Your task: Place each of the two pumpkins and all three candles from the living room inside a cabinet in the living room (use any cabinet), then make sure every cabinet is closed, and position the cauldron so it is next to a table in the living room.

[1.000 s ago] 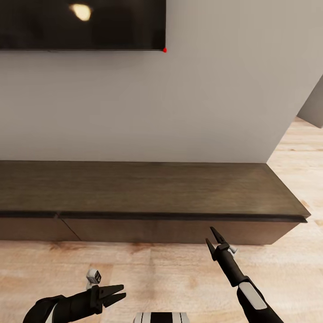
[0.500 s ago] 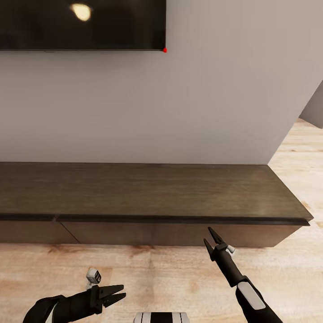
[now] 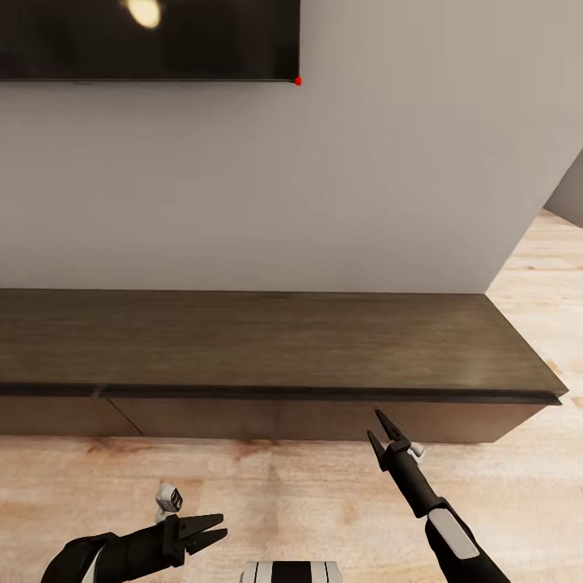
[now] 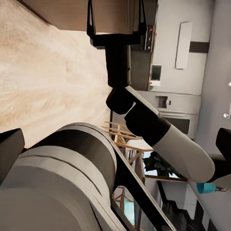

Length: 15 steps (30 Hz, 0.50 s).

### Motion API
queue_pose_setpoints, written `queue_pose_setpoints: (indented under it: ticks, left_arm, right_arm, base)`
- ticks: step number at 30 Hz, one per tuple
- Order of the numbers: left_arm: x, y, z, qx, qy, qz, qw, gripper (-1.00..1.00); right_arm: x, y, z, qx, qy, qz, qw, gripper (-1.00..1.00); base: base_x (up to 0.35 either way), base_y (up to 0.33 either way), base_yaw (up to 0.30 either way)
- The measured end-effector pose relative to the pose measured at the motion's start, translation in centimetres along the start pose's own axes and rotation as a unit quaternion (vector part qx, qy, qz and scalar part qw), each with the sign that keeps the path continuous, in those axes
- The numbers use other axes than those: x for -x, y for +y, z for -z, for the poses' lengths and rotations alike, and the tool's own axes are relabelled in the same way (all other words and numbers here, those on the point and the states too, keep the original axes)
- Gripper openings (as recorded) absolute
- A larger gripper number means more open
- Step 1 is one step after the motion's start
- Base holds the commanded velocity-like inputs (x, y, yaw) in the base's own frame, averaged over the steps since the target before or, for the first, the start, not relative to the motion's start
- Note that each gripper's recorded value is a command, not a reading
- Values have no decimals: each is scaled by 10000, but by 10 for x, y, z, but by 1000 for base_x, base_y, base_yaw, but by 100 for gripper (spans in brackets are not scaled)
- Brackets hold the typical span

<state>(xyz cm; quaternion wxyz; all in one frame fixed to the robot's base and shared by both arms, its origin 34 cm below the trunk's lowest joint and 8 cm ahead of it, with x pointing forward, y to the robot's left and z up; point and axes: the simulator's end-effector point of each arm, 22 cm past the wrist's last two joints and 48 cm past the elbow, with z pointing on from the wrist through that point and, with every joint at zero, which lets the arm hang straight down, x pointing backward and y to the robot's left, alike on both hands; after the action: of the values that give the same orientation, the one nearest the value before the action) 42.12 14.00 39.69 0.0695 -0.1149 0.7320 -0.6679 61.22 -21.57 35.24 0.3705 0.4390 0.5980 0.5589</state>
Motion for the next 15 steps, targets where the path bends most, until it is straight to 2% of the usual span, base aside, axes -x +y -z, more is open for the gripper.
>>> queue_pose_setpoints:
  ticks: [7, 15]
  left_arm:
    - [-3, 11, 0, 37, 13, 136, 9999, 100]
    - [-3, 11, 0, 37, 12, 137, 9999, 100]
  right_arm:
    - [-1, -16, 3, -122, -1, -49, 9999, 100]
    - [0, -5, 3, 121, -3, -37, 9999, 100]
  base:
    - [0, 0, 0]
    - [0, 0, 0]
